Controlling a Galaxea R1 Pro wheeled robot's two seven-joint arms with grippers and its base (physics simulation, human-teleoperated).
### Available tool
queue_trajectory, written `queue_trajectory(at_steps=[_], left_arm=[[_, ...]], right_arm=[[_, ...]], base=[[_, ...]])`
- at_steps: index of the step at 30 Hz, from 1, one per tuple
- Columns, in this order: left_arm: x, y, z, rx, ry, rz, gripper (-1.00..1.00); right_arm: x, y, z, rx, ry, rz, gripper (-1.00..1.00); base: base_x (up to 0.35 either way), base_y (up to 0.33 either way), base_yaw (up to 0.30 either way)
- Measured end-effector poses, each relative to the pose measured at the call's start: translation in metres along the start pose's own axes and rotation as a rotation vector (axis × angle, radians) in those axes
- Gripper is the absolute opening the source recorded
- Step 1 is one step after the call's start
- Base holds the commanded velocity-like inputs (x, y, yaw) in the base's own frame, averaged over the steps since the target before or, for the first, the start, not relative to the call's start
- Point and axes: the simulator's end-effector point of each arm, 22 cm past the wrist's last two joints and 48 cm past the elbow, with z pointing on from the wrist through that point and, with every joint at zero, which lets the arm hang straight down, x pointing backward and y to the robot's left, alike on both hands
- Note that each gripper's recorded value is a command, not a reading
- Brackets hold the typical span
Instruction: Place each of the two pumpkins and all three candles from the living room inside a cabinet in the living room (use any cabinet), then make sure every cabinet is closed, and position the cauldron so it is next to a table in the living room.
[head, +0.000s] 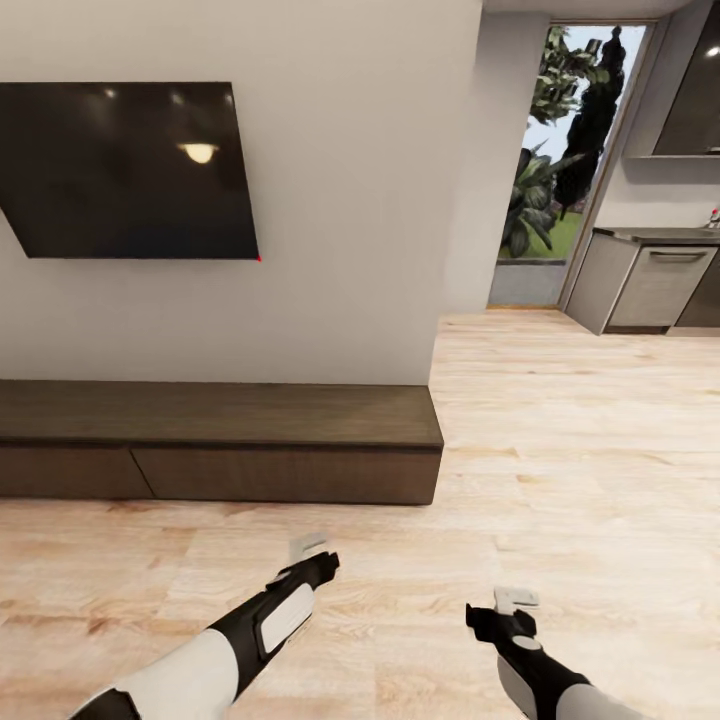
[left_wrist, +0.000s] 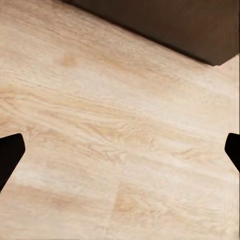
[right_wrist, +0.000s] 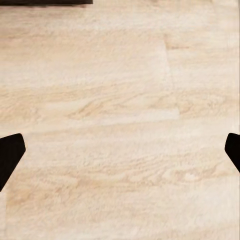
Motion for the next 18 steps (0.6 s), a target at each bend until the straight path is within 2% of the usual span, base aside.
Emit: queue_trajectory(at_steps=[1,3,6,9,11,14,16,18], left_arm=[[-0.007,-0.002,0.000,0.002,-0.016,-0.004,1.00],[-0.037,-0.008,0.000,0.012,-0.084,-0.017,1.00],[-0.066,-0.007,-0.001,0.011,-0.143,-0.030,1.00],[-0.084,-0.006,-0.002,0.015,-0.172,-0.055,1.00],[-0.100,-0.007,-0.004,0.025,-0.194,-0.098,1.00],[-0.129,-0.012,-0.011,0.055,-0.234,-0.188,1.00],[-0.139,-0.018,-0.014,0.080,-0.249,-0.217,1.00],[-0.143,-0.022,-0.016,0.098,-0.255,-0.228,1.00]], right_arm=[[-0.006,0.003,0.001,-0.002,-0.007,0.003,1.00],[-0.026,0.011,0.002,-0.004,-0.033,0.009,1.00],[-0.044,0.011,0.004,0.014,-0.052,0.015,1.00],[-0.050,0.007,0.005,0.034,-0.058,0.016,1.00],[-0.052,0.004,0.005,0.047,-0.061,0.015,1.00],[-0.054,0.001,0.005,0.058,-0.064,0.013,1.00],[-0.054,0.000,0.005,0.060,-0.064,0.011,1.00],[-0.054,0.000,0.005,0.060,-0.065,0.010,1.00]], base=[[0.000,0.000,0.000],[0.000,0.000,0.000],[0.000,0.000,0.000],[0.000,0.000,0.000],[0.000,0.000,0.000],[0.000,0.000,0.000],[0.000,0.000,0.000],[0.000,0.000,0.000]])
